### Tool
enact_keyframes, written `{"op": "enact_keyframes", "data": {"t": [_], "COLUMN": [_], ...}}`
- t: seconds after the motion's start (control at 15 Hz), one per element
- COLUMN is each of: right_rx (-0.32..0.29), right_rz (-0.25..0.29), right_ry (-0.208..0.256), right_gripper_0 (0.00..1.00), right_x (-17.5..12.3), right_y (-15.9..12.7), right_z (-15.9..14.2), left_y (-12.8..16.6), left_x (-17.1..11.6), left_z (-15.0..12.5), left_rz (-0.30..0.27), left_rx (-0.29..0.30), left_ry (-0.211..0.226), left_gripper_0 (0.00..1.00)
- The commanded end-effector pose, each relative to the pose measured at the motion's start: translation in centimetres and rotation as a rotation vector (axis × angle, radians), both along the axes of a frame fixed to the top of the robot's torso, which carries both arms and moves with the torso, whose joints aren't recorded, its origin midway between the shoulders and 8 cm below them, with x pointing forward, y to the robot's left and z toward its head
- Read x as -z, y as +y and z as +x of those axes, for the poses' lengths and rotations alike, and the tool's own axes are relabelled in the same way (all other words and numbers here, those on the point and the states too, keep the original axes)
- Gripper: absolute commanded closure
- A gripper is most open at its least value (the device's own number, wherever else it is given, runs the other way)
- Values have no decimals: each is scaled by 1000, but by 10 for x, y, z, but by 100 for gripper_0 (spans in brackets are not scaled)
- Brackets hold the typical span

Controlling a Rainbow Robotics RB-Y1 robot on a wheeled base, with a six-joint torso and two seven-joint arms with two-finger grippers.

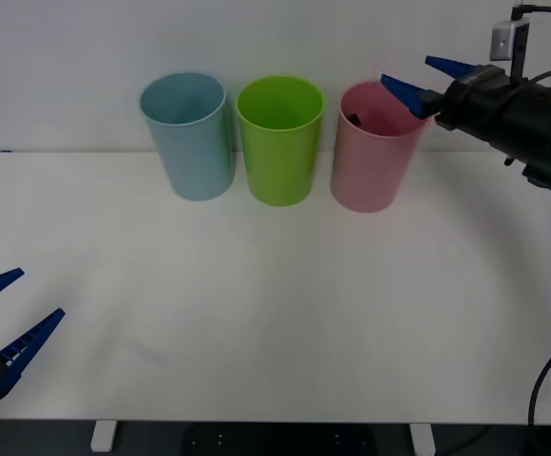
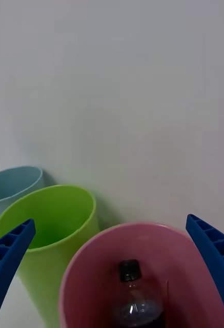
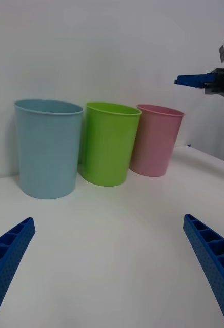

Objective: Grasp the object on the table and drop it into the matching bin: aluminum can to the light blue bin, PET bottle to the pink bin.

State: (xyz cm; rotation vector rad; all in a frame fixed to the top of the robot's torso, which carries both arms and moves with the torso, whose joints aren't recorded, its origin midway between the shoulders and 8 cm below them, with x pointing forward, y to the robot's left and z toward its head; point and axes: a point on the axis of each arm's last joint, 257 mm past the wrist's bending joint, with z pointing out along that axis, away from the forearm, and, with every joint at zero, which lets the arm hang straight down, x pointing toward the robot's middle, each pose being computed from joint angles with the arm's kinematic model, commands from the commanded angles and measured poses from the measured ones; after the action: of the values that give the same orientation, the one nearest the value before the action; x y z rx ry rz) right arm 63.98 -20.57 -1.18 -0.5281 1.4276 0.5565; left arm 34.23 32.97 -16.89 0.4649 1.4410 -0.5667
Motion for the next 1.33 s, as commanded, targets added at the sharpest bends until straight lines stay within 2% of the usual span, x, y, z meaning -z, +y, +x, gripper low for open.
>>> {"op": "enact_keyframes", "data": {"t": [0.07,0.27,0.47,0.6,0.87,1.33], "right_rx": [-27,-97,-182,-203,-195,-153], "right_rz": [1,-17,-19,-19,-72,-117], "right_ry": [-10,-6,19,25,-24,12], "right_gripper_0": [0,0,0,0,0,0], "right_x": [11,25,47,60,87,132], "right_y": [-4,-7,-8,-10,-22,-33], "right_z": [-27,-60,-94,-114,-157,-209], "left_y": [0,0,0,0,0,0], "left_x": [0,0,0,0,0,0], "left_z": [0,0,0,0,0,0], "left_rz": [0,0,0,0,0,0], "left_rx": [0,0,0,0,0,0], "left_ry": [0,0,0,0,0,0], "left_gripper_0": [0,0,0,0,0,0]}}
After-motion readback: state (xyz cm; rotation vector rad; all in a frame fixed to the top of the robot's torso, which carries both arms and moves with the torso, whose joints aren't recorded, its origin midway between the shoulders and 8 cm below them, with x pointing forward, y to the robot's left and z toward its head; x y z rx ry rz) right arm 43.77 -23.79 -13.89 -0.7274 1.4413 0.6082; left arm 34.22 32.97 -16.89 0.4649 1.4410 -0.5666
